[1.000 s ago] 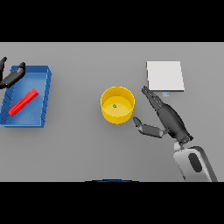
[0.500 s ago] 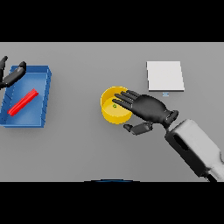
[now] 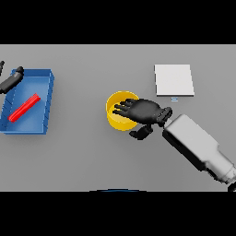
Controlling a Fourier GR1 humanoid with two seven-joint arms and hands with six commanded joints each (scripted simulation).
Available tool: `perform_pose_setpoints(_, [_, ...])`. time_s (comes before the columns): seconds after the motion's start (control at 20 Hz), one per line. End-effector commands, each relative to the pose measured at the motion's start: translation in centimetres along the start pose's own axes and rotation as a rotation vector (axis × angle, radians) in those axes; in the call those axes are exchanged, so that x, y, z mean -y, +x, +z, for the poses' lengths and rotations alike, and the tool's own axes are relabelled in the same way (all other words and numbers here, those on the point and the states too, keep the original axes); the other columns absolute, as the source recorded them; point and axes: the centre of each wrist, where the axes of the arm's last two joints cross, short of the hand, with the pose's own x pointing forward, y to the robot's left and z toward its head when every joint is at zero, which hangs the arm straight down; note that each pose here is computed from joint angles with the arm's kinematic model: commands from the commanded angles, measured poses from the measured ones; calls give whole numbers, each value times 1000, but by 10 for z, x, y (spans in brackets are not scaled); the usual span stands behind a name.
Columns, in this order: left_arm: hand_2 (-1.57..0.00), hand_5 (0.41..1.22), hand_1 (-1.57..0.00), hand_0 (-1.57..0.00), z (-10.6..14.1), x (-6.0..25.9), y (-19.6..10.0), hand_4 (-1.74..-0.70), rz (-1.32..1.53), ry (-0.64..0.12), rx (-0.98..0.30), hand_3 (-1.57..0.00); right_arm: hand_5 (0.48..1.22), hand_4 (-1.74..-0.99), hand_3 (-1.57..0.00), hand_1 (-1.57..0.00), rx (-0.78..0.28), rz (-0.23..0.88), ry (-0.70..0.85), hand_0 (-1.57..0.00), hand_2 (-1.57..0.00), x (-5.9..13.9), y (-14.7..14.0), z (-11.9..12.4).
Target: Pick up the red beaker and tilt it to pour out 1 green nut into yellow bowl. Pick up the yellow bowl and place it on the metallic measuring scale.
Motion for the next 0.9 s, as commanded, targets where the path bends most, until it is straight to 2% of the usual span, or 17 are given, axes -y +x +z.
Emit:
perform_pose_setpoints(0.0, [1,688,1,1,1,1,-3,-724,-1,-3,1,1,708,-1250,1,1,-2,15,17,1,1,0,1,-4])
perform_pose_setpoints(0.3, [1,688,1,1,1,2,1,-717,5,2,11,1,746,-1290,1,1,-7,48,104,1,1,8,3,-18])
perform_pose_setpoints(0.4, [1,686,1,1,4,2,-4,-719,10,2,19,1,763,-1305,1,1,-14,18,104,1,1,7,2,-21])
perform_pose_setpoints(0.5, [1,686,1,1,6,-6,-2,-713,4,2,22,1,810,-1336,-43,-16,-40,-3,113,-3,-19,6,3,-23])
perform_pose_setpoints(0.55, [1,689,1,1,4,-4,0,-712,1,0,21,1,842,-1360,-96,-97,-42,-4,122,-110,-86,9,3,-23])
perform_pose_setpoints(0.6, [1,691,1,1,5,-2,-1,-714,8,-6,18,1,873,-1387,-173,-236,-46,-2,128,-287,-176,8,4,-23])
perform_pose_setpoints(0.65, [1,692,1,1,4,-3,1,-716,10,0,23,1,943,-1420,-262,-473,-36,9,133,-544,-310,1,3,-23])
perform_pose_setpoints(0.75, [1,692,1,1,5,-2,1,-719,6,3,20,1,1043,-1512,-456,-869,4,13,135,-914,-695,5,1,-23])
perform_pose_setpoints(0.85, [1,696,1,1,5,-2,3,-722,6,3,22,1,1107,-1586,-716,-1121,11,5,126,-1150,-1010,4,2,-24])
